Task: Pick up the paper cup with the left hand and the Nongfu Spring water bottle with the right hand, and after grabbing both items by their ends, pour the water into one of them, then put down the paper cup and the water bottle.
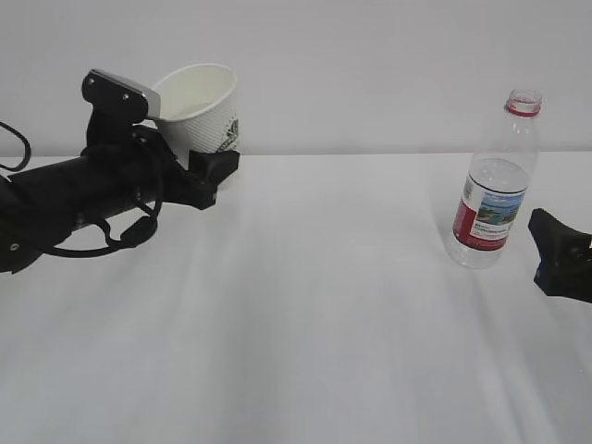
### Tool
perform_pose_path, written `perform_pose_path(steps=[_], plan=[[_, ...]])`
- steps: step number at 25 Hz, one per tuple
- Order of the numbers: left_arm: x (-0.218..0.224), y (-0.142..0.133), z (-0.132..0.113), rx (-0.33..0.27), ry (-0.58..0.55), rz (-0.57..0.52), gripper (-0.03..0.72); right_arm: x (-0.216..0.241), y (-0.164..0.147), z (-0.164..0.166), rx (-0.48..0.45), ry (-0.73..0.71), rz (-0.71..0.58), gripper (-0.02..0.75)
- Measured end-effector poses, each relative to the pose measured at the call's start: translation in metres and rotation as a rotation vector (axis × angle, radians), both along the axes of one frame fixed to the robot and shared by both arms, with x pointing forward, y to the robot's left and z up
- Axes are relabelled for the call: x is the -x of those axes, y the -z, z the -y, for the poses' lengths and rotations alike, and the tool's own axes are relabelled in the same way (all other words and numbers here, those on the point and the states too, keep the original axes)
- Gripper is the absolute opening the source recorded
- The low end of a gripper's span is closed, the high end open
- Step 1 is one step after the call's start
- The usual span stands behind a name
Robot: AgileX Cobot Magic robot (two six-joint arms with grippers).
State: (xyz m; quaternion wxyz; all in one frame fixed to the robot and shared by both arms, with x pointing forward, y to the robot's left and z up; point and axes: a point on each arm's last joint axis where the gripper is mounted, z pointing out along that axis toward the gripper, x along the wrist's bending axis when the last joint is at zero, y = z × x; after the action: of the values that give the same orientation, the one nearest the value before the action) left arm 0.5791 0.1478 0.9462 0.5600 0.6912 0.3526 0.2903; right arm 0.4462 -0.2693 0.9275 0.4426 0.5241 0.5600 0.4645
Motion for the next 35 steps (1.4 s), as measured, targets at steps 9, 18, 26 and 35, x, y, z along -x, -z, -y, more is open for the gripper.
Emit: perform_pose_path(steps=[9,18,26,35], plan=[[-0.017,0.000,-0.045,0.008,-0.140,-0.004,0.498,0.000,0.000,0.000,0.000,0.000,0.000,0.589],[-0.029,0.000,-0.094,0.026,-0.297,-0.010,0.498,0.000,0.000,0.000,0.000,0.000,0.000,0.589],[-0.033,-0.001,-0.130,0.071,-0.443,-0.019,0.498,0.000,0.000,0.000,0.000,-0.002,0.000,0.589],[-0.036,0.020,-0.133,0.066,-0.468,-0.079,0.498,0.000,0.000,0.000,0.000,-0.002,0.000,0.589]])
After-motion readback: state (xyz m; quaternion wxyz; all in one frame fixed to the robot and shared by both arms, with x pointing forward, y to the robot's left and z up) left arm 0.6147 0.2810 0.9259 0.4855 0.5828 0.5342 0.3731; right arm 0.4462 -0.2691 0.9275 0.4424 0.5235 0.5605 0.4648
